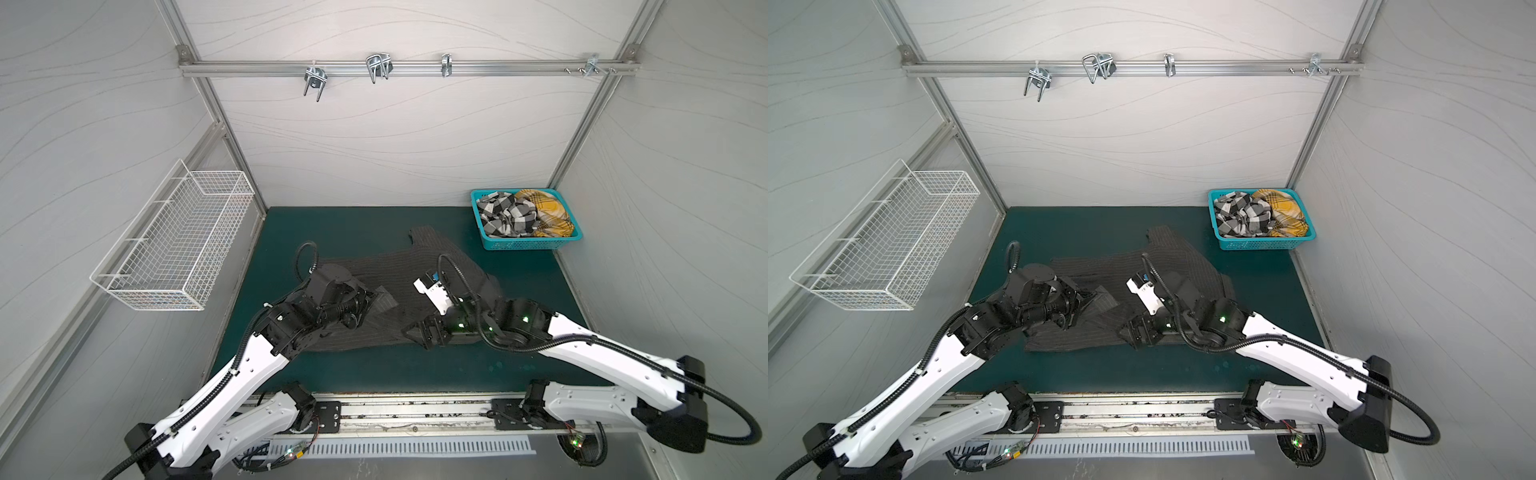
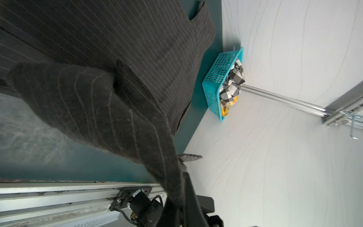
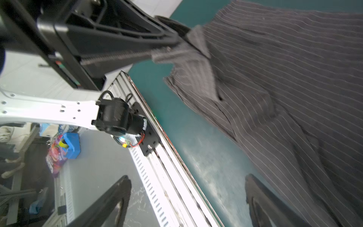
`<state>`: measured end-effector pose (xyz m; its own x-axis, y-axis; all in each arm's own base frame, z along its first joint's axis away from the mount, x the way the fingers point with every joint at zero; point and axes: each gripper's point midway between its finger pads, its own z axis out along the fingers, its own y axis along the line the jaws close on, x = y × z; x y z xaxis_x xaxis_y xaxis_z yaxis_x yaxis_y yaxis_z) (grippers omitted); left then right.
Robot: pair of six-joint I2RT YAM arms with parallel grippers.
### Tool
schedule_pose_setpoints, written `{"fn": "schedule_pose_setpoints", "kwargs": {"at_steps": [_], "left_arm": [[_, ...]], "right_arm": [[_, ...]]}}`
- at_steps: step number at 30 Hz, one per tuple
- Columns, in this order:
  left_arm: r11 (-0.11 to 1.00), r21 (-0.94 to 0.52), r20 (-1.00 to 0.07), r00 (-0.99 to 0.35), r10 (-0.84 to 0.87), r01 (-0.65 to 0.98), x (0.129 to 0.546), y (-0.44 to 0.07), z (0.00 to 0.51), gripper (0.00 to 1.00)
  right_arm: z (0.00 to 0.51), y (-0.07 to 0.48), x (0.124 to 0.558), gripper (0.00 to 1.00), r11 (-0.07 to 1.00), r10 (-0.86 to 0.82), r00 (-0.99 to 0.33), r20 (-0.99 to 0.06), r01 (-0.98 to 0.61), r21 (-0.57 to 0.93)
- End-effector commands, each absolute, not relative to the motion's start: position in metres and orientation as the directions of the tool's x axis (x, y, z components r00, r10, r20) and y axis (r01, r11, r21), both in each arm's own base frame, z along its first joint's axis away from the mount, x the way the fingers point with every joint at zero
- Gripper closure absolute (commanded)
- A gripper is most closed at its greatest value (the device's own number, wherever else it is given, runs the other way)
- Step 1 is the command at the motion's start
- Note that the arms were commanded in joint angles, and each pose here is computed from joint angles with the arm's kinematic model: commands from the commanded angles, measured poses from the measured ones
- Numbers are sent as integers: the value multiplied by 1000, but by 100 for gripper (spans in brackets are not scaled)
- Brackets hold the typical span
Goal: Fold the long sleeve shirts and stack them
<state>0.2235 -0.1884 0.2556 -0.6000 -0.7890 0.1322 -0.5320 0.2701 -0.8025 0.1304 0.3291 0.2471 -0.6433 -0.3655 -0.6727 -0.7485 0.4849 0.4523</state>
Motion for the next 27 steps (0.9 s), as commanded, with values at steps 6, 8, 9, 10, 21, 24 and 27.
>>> {"fn": "schedule_pose_setpoints", "kwargs": {"at_steps": [6, 8, 9, 10, 21, 24, 27], "left_arm": [[142, -877, 194, -610, -768, -459, 236, -196, 299, 100], [121, -878, 214, -606, -766, -463, 238, -197, 298, 100], [114, -879, 220, -606, -765, -464, 238, -197, 297, 100], [110, -879, 224, -606, -763, -464, 239, -197, 297, 100], [117, -871, 232, -609, -759, -477, 238, -196, 289, 100], [115, -870, 233, -605, -761, -480, 238, -195, 287, 100], [115, -869, 231, -600, -766, -482, 238, -193, 285, 100]], "right_arm": [[267, 359, 164, 32, 430, -303, -622, -722, -766, 478], [264, 363, 167, 40, 425, -313, -620, -720, -769, 477], [260, 365, 169, 43, 427, -320, -620, -716, -769, 475], [257, 366, 171, 45, 431, -324, -620, -714, -769, 473], [263, 373, 205, 51, 450, -287, -621, -730, -760, 469], [267, 375, 205, 72, 439, -291, -609, -737, -770, 463], [268, 372, 201, 98, 428, -296, -607, -737, -774, 466]]}}
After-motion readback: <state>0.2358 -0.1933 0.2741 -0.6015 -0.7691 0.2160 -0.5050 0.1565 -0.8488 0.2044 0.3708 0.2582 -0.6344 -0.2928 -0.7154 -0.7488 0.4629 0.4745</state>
